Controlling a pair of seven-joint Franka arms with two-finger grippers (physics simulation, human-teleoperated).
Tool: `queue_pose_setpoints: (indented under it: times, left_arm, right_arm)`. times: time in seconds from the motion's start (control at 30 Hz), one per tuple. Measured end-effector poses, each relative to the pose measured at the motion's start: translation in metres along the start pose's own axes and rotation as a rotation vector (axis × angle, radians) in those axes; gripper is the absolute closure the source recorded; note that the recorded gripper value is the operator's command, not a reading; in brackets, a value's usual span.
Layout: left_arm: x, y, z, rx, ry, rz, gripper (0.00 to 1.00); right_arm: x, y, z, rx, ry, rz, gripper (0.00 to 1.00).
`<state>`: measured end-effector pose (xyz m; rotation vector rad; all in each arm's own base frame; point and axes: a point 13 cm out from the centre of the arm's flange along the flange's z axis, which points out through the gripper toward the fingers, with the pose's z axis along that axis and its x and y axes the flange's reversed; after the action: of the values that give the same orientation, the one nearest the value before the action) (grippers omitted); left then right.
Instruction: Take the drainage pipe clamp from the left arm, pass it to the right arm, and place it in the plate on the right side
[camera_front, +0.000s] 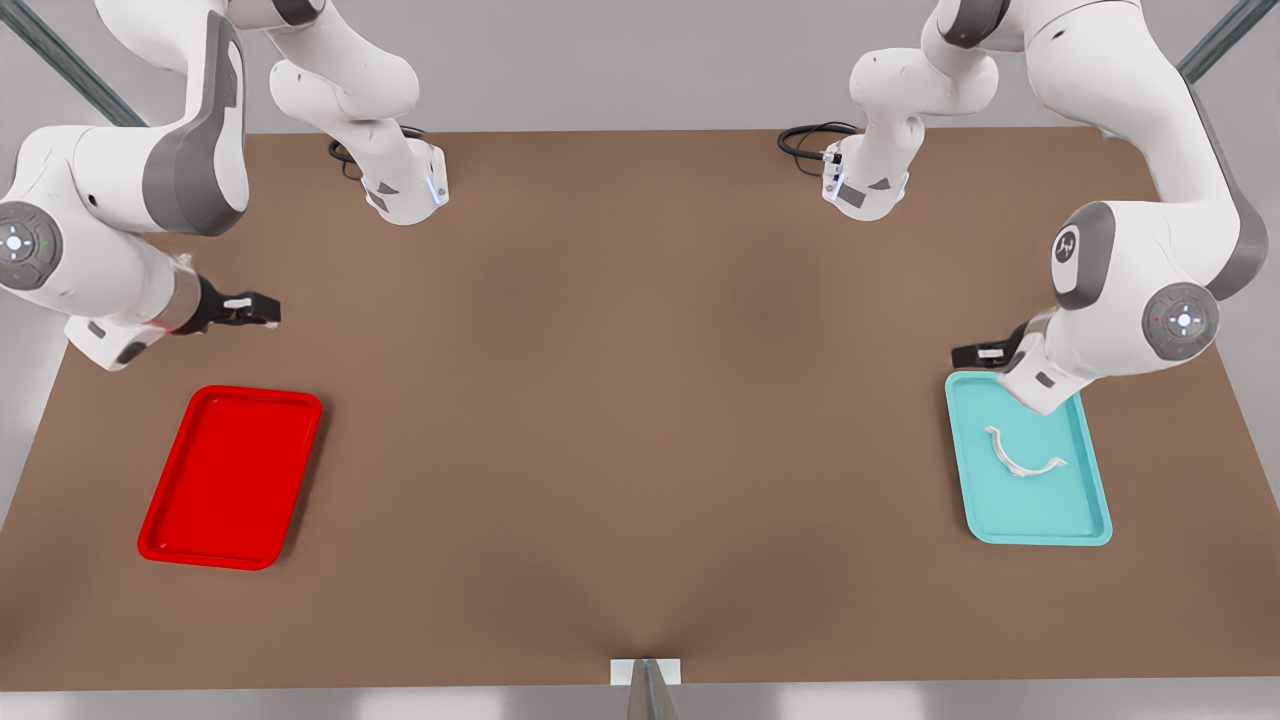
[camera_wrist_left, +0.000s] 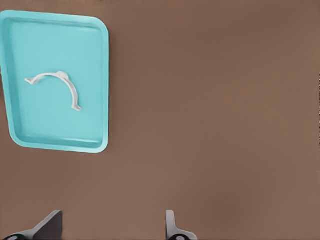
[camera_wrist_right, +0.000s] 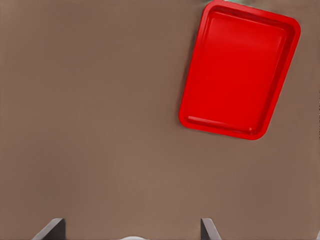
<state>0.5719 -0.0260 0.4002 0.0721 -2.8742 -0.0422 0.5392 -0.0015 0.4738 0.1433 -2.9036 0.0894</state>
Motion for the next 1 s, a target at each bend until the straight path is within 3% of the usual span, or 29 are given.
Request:
queue_pose_setpoints:
  times: [0.1, 0.17, 0.27, 0.4, 0.63, 1.0]
  left_arm:
    - [-0.014, 0.01, 0.004, -0.002, -0.022, -0.024, 0.0]
    - [-0.068, 0.064, 0.032, -0.016, -0.016, -0.127, 0.0]
    - [-0.124, 0.166, 0.1, -0.005, -0.004, -0.283, 0.0]
    - [-0.139, 0.206, 0.196, 0.05, 0.025, -0.301, 0.0]
    - [-0.148, 0.211, 0.259, 0.11, -0.052, 0.142, 0.0]
    - [-0.159, 0.234, 0.297, -0.045, -0.109, 0.848, 0.0]
  right_arm:
    - [-0.01, -0.001, -0.003, 0.004, -0.04, -0.009, 0.0]
    - [-0.015, -0.002, -0.004, 0.004, -0.058, -0.013, 0.0]
    - [-0.019, -0.002, -0.004, 0.002, -0.074, -0.02, 0.0]
    - [-0.023, -0.001, -0.002, 0.002, -0.084, -0.029, 0.0]
    - [-0.027, -0.002, 0.001, 0.005, -0.093, -0.04, 0.0]
    - [-0.03, -0.002, 0.006, 0.007, -0.094, -0.05, 0.0]
